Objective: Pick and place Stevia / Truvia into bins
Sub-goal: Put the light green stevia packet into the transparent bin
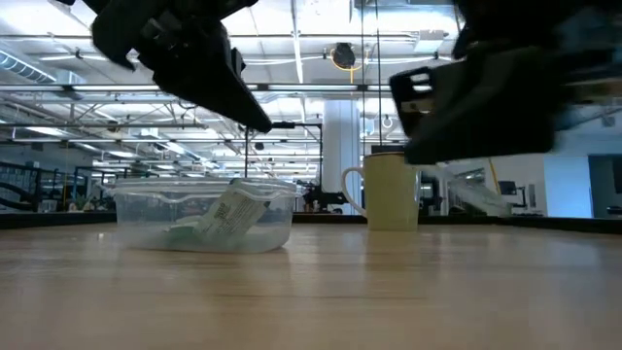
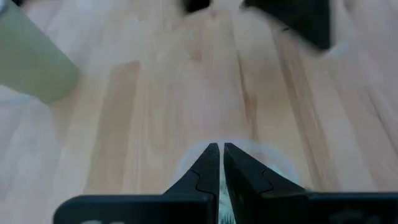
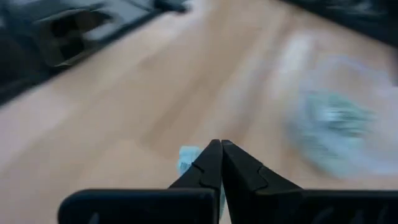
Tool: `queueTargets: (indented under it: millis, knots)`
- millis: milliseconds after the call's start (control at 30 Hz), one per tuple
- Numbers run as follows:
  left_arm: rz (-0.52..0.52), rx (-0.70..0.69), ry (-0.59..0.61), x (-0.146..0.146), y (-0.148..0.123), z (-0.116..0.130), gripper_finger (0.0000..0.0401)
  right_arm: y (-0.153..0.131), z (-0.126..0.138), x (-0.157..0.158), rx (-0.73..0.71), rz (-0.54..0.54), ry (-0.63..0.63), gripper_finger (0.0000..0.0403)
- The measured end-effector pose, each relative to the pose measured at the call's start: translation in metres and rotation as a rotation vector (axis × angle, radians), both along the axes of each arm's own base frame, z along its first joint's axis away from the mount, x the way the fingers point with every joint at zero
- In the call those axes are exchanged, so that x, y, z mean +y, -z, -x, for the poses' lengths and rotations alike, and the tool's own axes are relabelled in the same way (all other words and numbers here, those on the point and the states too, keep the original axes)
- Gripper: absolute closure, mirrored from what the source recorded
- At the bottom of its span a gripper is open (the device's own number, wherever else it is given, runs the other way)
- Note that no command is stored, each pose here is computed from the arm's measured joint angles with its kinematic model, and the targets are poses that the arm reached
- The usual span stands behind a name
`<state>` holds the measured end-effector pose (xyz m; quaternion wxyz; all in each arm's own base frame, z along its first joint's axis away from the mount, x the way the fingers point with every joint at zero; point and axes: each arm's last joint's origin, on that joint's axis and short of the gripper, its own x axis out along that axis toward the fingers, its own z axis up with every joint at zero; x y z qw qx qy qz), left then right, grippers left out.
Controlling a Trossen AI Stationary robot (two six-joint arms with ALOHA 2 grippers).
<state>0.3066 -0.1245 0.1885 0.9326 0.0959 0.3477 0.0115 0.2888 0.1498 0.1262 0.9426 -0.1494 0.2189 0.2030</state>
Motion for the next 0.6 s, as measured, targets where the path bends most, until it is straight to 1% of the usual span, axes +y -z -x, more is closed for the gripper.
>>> queueTargets:
  millis: [100, 200, 267, 367, 400, 500, 600]
  knots:
    - [0.003, -0.048, -0.025, -0.003, -0.004, -0.001, 0.0371, -0.009, -0.009, -0.021, -0.029, -0.005, 0.069, 0.0402]
    - [-0.043, -0.089, -0.037, -0.006, -0.013, 0.004, 0.0371, -0.015, -0.018, -0.041, -0.063, -0.039, 0.143, 0.0402]
    - [-0.082, -0.117, -0.073, -0.006, -0.021, 0.009, 0.0371, -0.018, -0.024, -0.054, -0.101, -0.063, 0.188, 0.0402]
    - [-0.130, -0.161, -0.170, -0.004, -0.037, 0.022, 0.0371, -0.026, -0.035, -0.069, -0.209, -0.107, 0.239, 0.0403]
    - [-0.138, -0.182, -0.208, -0.002, -0.044, 0.027, 0.0371, -0.028, -0.038, -0.072, -0.230, -0.119, 0.238, 0.0403]
    - [-0.149, -0.256, -0.322, 0.002, -0.061, 0.040, 0.0371, -0.032, -0.057, -0.077, -0.262, -0.167, 0.158, 0.0403]
    - [-0.139, -0.302, -0.383, 0.006, -0.073, 0.048, 0.0371, -0.033, -0.080, -0.077, -0.273, -0.187, 0.110, 0.0403]
